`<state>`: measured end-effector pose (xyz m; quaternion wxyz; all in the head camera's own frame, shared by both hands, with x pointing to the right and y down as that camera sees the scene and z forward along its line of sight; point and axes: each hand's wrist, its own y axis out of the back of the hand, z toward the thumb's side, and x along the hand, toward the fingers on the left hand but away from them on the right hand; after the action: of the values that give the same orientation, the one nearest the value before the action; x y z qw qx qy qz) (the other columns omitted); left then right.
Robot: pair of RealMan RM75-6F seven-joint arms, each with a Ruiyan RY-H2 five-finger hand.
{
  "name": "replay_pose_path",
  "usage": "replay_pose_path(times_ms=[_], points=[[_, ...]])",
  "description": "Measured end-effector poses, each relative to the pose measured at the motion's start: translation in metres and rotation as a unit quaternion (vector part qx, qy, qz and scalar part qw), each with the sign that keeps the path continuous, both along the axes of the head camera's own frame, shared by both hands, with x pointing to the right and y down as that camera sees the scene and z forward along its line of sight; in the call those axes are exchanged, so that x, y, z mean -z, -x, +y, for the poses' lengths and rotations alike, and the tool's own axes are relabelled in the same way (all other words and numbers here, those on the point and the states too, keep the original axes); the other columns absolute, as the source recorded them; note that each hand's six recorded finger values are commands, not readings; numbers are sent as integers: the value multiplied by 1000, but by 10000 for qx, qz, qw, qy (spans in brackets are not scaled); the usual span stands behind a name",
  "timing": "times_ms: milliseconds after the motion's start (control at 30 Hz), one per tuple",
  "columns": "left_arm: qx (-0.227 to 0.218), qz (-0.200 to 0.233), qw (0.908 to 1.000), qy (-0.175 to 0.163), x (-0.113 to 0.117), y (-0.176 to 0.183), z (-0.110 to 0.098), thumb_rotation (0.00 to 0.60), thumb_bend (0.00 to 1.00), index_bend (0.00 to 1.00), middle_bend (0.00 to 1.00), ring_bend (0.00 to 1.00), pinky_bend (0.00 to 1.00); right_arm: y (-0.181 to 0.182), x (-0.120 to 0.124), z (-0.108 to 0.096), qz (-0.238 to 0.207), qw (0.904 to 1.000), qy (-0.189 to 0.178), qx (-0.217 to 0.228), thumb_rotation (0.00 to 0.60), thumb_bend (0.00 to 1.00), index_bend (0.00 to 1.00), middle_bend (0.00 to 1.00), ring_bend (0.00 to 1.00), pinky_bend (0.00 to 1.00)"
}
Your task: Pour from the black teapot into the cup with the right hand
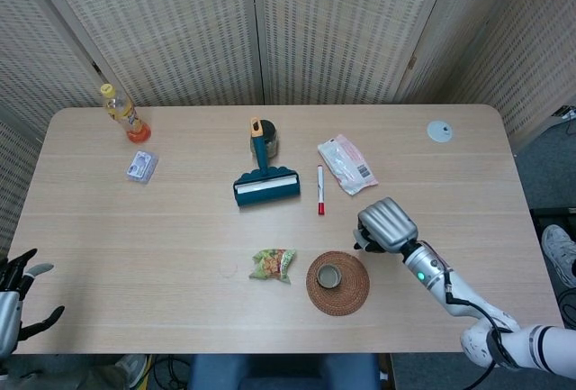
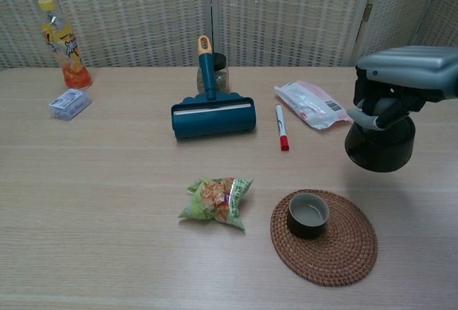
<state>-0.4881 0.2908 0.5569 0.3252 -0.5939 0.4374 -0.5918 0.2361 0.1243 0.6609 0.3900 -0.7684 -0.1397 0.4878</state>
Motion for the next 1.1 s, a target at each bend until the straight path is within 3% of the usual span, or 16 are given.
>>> replay_pose_path(times_ms=[300, 400, 700, 867, 1100], points=[[14, -18, 10000, 27, 0, -1, 1, 600, 184, 278, 104, 120, 39, -9, -17, 0, -18, 9994, 234, -262, 574, 560, 1000, 936, 907, 202], [24, -31, 10000, 35, 0, 0, 2, 600, 183, 278, 104, 120, 39, -9, -21, 1, -42, 9991, 286, -319, 572, 560, 1000, 936, 907, 133], [23, -19, 10000, 58, -2, -1, 3, 600, 183, 278, 104, 120, 39, -13, -32, 0, -77, 9987, 248, -438, 572, 523, 1000, 925, 883, 119], [19, -14, 10000, 56, -2, -1, 2, 600, 183, 278, 104, 120, 39, -15, -41, 0, -112, 9981, 239, -564, 572, 274, 1000, 921, 880, 119], [41, -27, 10000, 62, -2, 0, 4, 600, 184, 278, 104, 120, 39, -15, -51, -4, -382, 9946, 335, -903, 567, 143, 1000, 921, 876, 119]])
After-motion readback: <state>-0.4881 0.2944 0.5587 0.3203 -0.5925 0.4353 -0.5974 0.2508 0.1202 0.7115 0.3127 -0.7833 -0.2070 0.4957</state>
